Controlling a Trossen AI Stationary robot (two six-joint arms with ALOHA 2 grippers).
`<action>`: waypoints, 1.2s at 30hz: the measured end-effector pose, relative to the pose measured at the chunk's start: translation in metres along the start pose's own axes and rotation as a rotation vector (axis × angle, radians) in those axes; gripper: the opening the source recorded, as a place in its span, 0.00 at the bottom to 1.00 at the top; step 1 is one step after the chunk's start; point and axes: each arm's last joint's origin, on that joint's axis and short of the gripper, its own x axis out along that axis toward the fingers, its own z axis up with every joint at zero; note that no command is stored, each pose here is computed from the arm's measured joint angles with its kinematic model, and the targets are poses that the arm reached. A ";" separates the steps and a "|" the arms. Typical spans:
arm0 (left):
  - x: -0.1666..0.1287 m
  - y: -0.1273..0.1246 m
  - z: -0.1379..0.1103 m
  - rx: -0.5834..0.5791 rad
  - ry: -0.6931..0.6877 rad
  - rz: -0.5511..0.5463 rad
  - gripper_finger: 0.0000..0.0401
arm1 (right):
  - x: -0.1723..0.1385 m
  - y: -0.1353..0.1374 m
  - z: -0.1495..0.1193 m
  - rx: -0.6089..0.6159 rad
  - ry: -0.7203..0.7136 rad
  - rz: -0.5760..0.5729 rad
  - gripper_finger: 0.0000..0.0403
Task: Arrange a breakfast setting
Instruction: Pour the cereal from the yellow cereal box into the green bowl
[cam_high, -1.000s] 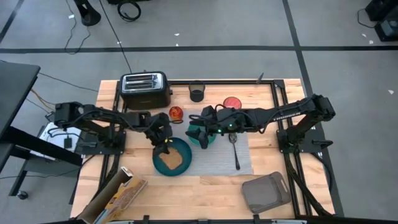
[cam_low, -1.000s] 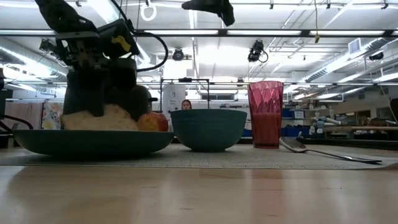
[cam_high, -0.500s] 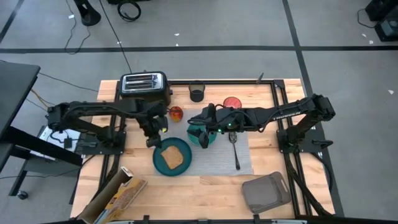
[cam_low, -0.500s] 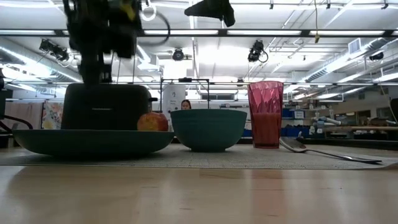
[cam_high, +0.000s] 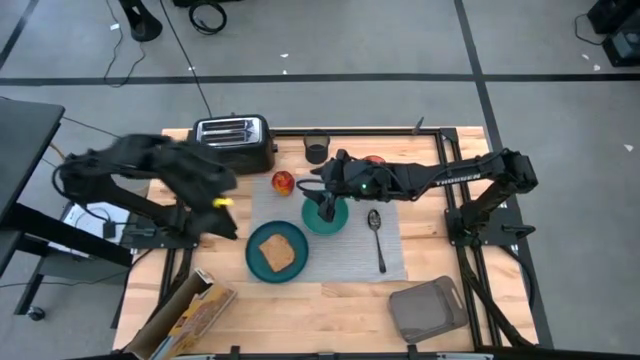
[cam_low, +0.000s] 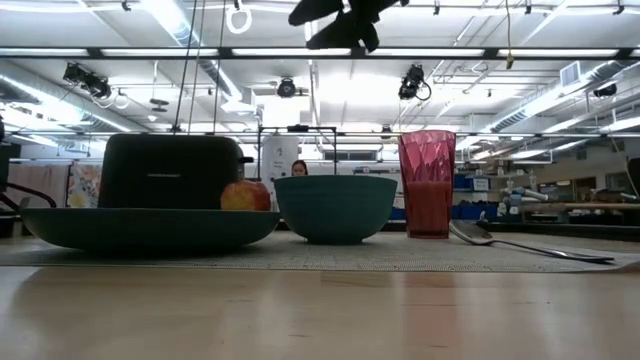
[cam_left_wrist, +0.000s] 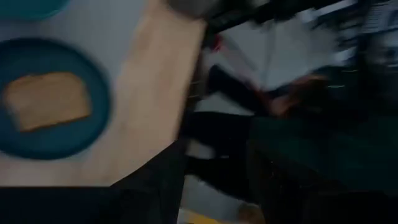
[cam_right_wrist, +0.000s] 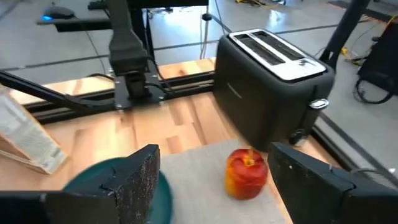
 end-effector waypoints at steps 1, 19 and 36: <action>-0.010 -0.010 -0.002 0.000 -0.013 -0.032 0.43 | 0.001 -0.003 0.000 -0.013 0.000 0.000 0.77; -0.039 -0.055 -0.040 -0.750 0.173 -0.025 0.35 | 0.012 -0.043 0.004 -0.269 0.003 0.198 0.81; 0.000 -0.087 -0.084 -1.106 0.678 0.266 0.15 | 0.019 -0.062 -0.019 -0.235 0.075 0.229 0.82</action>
